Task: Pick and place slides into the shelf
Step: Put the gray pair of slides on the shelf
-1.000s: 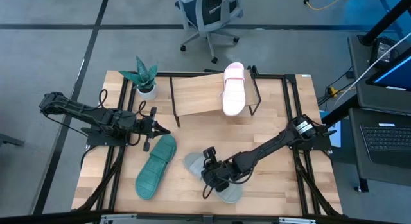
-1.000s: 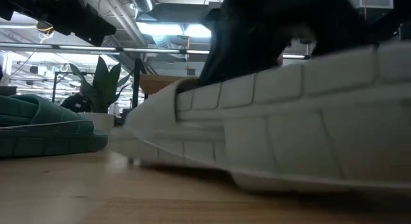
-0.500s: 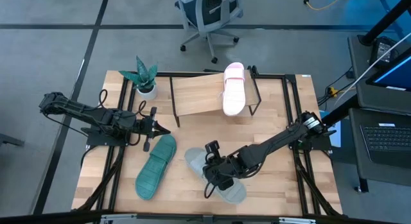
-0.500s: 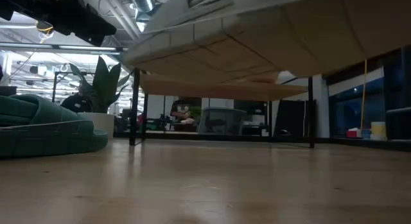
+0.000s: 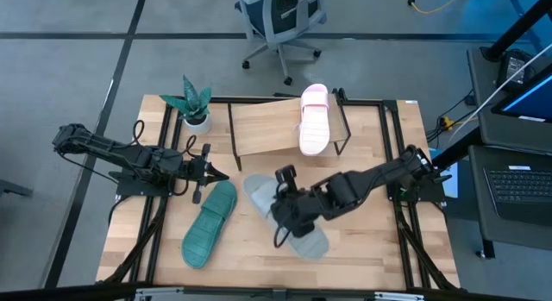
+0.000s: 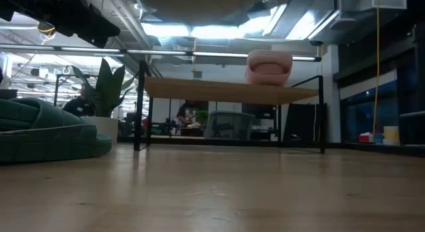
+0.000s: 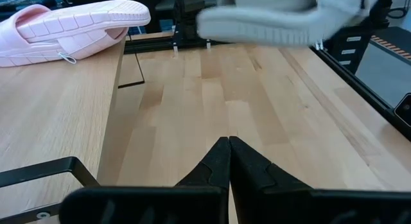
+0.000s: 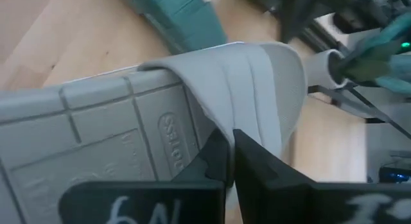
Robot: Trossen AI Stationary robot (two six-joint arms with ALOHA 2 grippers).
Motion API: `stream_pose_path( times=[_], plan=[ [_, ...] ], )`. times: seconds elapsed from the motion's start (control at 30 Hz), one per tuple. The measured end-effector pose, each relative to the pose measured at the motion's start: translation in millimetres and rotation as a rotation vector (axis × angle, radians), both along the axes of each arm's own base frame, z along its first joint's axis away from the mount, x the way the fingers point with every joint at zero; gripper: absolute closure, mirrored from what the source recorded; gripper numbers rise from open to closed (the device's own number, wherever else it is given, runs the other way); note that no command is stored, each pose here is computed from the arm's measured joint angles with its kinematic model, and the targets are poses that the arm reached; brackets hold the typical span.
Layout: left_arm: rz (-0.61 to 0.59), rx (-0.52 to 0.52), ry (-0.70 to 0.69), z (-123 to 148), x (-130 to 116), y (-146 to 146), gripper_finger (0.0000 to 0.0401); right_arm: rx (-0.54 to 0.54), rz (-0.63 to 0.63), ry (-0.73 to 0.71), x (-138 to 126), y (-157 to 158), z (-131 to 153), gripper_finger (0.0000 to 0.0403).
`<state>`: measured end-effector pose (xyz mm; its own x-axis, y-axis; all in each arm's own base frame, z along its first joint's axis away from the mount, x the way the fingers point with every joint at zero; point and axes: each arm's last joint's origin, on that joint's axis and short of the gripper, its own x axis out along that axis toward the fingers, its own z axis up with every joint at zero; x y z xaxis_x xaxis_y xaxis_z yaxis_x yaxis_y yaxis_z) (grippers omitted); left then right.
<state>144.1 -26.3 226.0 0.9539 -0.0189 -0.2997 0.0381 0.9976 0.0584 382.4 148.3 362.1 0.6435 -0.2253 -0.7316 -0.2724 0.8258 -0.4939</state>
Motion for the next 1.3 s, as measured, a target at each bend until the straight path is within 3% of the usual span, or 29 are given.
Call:
stream_pose_path(
  times=[0.17, 0.4, 0.73, 1.3],
  plan=[
    [0.000, -0.001, 0.000, 0, 0, 0, 0.0401, -0.052, -0.067, 0.010, 0, -28, 17, 0.0391],
    [0.001, -0.003, 0.000, 0, 0, 0, 0.0401, -0.046, -0.150, -0.054, 7, -67, 38, 0.0391],
    [0.001, -0.003, 0.000, 0, 0, 0, 0.0401, -0.068, -0.265, -0.085, 14, -128, 49, 0.0391],
    [0.000, 0.003, 0.000, 0, 0, 0, 0.0401, 0.025, -0.390, -0.203, 20, -210, 57, 0.0391]
  ],
)
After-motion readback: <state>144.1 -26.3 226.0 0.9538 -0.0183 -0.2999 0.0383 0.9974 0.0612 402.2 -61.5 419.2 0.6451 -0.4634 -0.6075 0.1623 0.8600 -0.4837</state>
